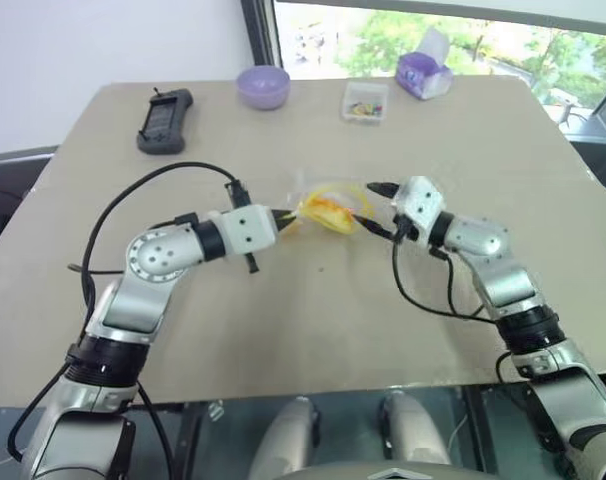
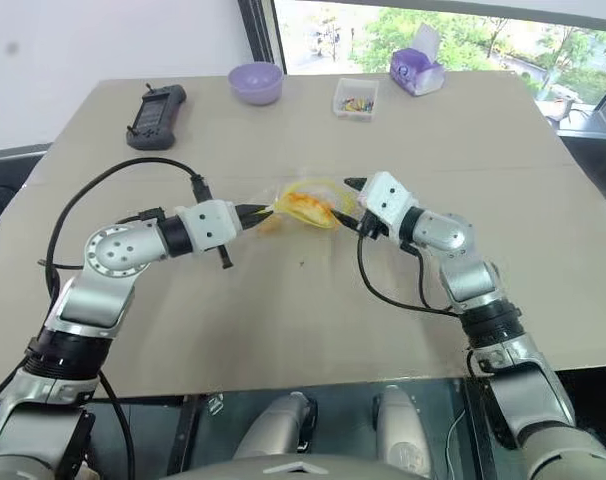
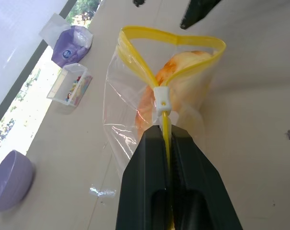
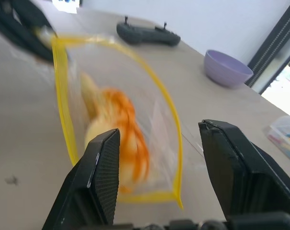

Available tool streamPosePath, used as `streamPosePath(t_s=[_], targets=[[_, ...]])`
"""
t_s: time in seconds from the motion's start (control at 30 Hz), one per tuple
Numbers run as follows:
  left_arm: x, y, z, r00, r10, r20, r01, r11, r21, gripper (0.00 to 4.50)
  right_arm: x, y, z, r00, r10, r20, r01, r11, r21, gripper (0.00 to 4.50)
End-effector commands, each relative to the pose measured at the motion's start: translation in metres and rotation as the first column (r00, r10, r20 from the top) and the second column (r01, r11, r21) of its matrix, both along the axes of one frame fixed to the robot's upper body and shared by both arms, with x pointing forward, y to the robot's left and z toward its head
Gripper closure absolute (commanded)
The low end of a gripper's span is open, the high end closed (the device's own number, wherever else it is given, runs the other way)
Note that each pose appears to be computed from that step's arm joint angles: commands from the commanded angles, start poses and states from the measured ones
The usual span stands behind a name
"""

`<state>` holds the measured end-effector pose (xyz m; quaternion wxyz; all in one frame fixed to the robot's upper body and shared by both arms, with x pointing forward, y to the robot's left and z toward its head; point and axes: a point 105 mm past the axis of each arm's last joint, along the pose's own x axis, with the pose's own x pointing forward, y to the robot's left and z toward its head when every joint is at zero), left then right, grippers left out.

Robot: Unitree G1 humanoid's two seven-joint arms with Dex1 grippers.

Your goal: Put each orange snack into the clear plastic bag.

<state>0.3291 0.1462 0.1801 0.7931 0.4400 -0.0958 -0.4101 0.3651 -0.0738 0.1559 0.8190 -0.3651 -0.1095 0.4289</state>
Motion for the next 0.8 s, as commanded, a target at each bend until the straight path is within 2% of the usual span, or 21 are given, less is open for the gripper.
streamPosePath(t_s=[0.03, 0.27, 0.5, 0.6, 0.73, 0.8], targets=[[-0.001, 0.001, 0.018, 0.999, -0.008, 0.054, 0.009, 1.0, -0.02, 4.5, 0.004, -0.006, 0.0, 0.997, -0.009, 0.075, 0.014, 0.998, -0.067, 1.66], [-0.003, -0.002, 0.019, 0.998, -0.02, 0.058, 0.021, 1.0, -0.019, 4.5, 0.019, 0.0, 0.002, 0.993, -0.005, 0.122, 0.018, 0.994, -0.107, 1.66], [-0.006, -0.004, 0.019, 0.998, -0.027, 0.061, 0.028, 1.0, -0.014, 4.5, 0.023, 0.02, 0.013, 0.989, 0.057, 0.137, -0.051, 0.997, -0.051, 1.66], [-0.007, -0.005, 0.019, 0.998, -0.03, 0.062, 0.031, 0.999, -0.013, 4.5, 0.024, 0.024, 0.011, 0.989, 0.07, 0.127, -0.066, 0.997, -0.041, 2.48], [-0.007, -0.005, 0.019, 0.998, -0.028, 0.063, 0.029, 0.999, -0.019, 4.5, 0.027, 0.023, 0.006, 0.991, 0.075, 0.112, -0.069, 0.996, -0.049, 4.37], [-0.006, -0.004, 0.02, 0.998, -0.023, 0.065, 0.024, 0.999, -0.025, 4.5, 0.029, 0.021, 0.007, 0.991, 0.071, 0.114, -0.066, 0.997, -0.049, 4.49]])
